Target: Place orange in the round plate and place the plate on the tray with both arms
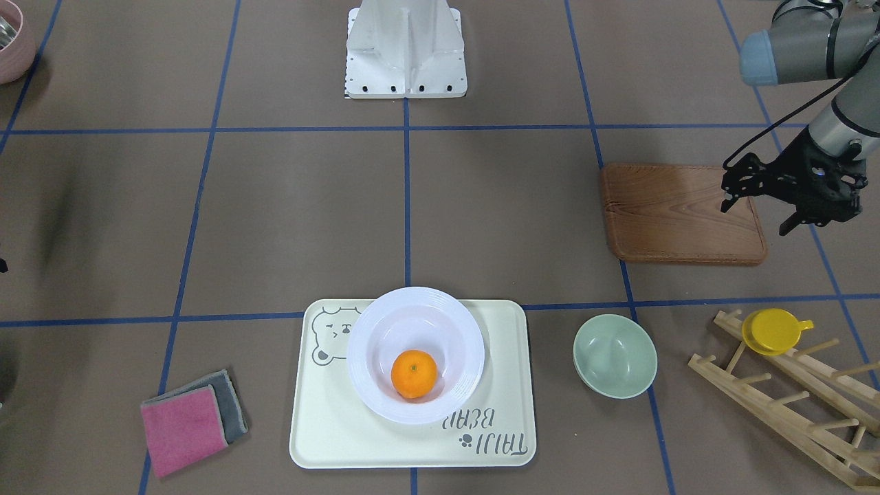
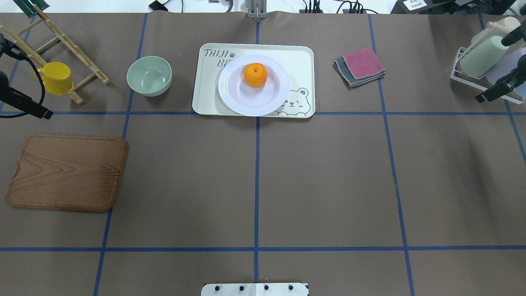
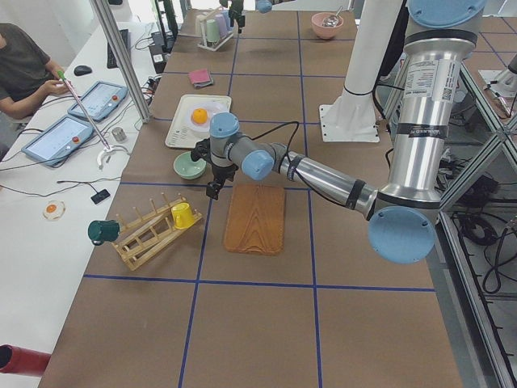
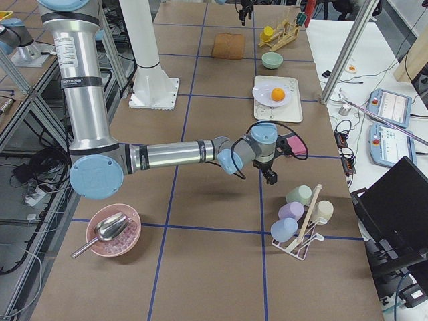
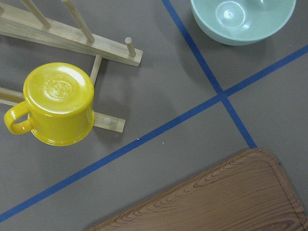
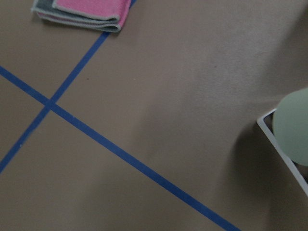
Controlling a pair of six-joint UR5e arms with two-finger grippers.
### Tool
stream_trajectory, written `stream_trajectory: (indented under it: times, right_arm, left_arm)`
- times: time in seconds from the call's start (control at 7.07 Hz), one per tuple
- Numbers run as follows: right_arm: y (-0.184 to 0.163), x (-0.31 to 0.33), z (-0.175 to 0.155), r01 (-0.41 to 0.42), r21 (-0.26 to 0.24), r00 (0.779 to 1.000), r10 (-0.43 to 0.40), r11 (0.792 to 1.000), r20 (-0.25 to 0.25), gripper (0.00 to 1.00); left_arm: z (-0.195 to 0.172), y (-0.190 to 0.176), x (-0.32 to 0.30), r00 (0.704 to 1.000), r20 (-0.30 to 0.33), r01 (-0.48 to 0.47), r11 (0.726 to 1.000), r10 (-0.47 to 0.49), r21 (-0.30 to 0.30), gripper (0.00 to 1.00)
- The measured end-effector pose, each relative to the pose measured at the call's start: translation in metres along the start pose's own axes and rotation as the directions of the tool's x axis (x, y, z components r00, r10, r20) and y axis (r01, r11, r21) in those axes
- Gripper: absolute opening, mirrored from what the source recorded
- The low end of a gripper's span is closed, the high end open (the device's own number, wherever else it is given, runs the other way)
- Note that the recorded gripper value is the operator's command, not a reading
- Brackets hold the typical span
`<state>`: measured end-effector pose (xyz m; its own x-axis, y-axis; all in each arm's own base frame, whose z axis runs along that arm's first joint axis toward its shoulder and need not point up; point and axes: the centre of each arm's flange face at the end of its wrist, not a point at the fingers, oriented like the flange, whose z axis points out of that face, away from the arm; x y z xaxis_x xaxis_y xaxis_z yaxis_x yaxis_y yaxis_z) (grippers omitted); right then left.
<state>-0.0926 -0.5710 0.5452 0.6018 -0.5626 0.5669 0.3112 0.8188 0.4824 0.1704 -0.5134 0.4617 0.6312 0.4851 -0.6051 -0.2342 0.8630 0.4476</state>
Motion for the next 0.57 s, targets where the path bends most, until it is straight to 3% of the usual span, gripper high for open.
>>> stream_trajectory:
  times: [0.28,0.57]
  right_arm:
    - [0.016,0.014,-0.024,0.002,-0.058,1.000,-0.003,0.998,-0.007,1.00]
    - [0.040,0.014,-0.027,-0.018,-0.076,1.000,0.018,0.997,-0.008,1.00]
  left_arm:
    - [0.002,0.001,-0.002,1.000,0.001,0.001,1.000,-0.001,-0.005,0.99]
    - [0.003,0.001,-0.002,1.000,-0.003,-0.006,1.000,0.006,-0.009,0.99]
